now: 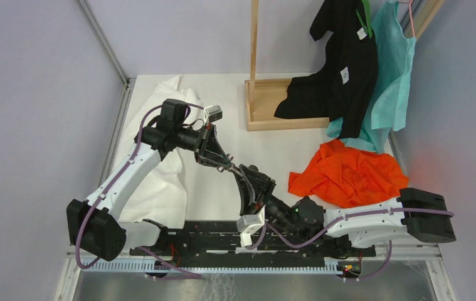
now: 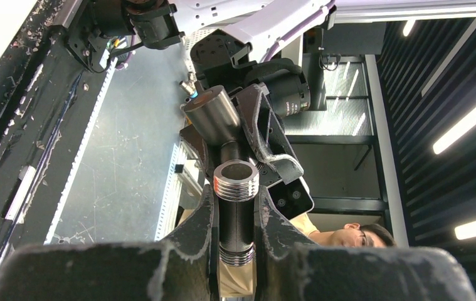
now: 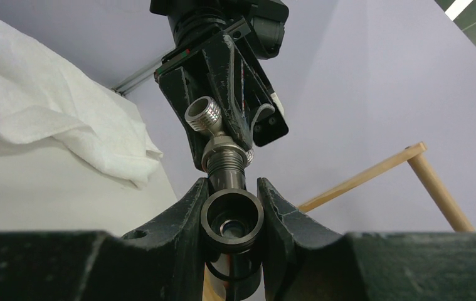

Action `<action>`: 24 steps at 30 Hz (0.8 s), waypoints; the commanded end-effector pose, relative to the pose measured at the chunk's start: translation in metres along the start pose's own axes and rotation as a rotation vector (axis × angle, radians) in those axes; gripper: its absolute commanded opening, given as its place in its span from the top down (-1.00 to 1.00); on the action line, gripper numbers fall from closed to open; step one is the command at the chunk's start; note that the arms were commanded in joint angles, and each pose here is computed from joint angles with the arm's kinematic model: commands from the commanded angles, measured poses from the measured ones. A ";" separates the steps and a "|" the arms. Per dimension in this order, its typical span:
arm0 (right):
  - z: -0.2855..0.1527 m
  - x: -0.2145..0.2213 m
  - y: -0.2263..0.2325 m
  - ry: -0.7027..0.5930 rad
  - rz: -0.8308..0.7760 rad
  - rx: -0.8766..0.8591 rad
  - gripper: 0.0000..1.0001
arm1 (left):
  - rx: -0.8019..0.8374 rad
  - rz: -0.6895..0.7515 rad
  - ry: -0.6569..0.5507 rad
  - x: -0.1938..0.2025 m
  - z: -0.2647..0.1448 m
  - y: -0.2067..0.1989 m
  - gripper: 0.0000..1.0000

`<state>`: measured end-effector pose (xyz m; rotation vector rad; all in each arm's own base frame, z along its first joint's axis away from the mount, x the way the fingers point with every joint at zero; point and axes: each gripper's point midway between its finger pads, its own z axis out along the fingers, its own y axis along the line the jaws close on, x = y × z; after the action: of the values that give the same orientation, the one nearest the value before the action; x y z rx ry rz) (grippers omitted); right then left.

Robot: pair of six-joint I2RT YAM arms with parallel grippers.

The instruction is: Install the water faucets

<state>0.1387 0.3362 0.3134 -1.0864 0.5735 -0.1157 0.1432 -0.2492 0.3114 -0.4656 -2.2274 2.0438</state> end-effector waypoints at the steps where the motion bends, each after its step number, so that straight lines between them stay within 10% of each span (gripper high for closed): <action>1: 0.009 -0.018 -0.028 -0.088 0.164 0.095 0.99 | 0.026 0.054 0.065 0.013 0.009 -0.008 0.94; 24: 0.013 0.007 -0.015 -0.175 0.837 0.019 0.99 | -0.002 0.167 0.012 0.016 0.009 -0.012 0.94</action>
<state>0.1636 0.3356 0.2904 -0.8912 0.8803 0.4401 0.1601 -0.2538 0.2983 -0.4434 -2.4074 2.0260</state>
